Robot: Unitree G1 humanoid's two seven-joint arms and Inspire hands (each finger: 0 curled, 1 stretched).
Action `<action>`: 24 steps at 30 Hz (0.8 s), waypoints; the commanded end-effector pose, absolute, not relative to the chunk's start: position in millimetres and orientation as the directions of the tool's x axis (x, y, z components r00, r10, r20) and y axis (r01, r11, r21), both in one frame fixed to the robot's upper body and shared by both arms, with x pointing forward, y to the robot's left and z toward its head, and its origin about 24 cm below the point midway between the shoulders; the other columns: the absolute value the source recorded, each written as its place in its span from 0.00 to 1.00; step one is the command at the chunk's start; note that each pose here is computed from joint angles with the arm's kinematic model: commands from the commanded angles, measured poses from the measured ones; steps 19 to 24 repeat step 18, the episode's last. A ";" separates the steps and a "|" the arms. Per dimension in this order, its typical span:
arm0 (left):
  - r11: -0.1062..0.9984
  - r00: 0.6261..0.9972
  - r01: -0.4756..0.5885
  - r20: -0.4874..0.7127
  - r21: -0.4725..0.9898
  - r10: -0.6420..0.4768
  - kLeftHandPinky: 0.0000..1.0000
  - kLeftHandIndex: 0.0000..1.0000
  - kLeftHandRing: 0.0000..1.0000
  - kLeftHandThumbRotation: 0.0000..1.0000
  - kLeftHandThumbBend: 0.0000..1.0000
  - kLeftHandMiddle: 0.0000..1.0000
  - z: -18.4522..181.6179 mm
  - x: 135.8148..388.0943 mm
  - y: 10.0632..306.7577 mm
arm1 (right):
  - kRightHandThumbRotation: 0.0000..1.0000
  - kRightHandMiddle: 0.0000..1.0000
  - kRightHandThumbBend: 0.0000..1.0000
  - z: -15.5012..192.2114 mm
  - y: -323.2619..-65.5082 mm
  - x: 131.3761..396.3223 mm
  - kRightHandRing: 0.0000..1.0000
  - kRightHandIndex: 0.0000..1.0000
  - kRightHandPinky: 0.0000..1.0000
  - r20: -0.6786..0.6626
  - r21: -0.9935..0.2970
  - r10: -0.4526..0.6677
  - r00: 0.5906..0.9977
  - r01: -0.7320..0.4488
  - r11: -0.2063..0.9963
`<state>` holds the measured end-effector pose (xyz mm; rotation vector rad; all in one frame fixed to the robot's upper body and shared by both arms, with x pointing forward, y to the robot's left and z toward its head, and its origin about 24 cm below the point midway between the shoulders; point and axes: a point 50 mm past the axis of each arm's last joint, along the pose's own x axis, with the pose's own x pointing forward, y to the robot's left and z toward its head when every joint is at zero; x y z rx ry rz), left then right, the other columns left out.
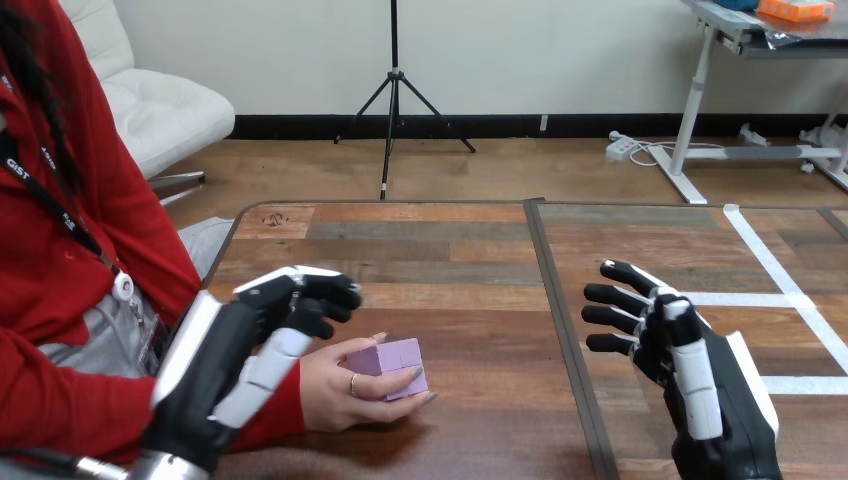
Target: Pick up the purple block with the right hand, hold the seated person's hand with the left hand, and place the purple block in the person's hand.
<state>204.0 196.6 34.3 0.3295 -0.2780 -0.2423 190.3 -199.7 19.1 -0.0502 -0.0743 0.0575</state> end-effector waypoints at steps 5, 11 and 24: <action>0.957 0.925 0.160 0.301 0.241 -0.230 0.57 0.61 0.63 1.00 0.69 0.65 44.7 204.6 199.8 | 1.00 0.78 0.80 32.6 -200.1 193.3 0.75 0.81 0.67 0.187 0.001 0.025 0.982 -0.026 1.000; 0.970 0.933 0.153 0.295 0.190 -0.205 0.56 0.62 0.65 1.00 0.65 0.67 43.4 202.5 200.9 | 1.00 0.78 0.80 30.2 -200.0 190.6 0.74 0.80 0.67 0.185 0.023 0.019 0.983 -0.024 0.999; 0.975 0.934 0.148 0.300 0.163 -0.192 0.55 0.62 0.66 1.00 0.58 0.68 42.3 201.5 201.8 | 1.00 0.78 0.79 27.1 -200.9 188.1 0.74 0.80 0.67 0.184 0.036 0.009 0.983 -0.016 0.999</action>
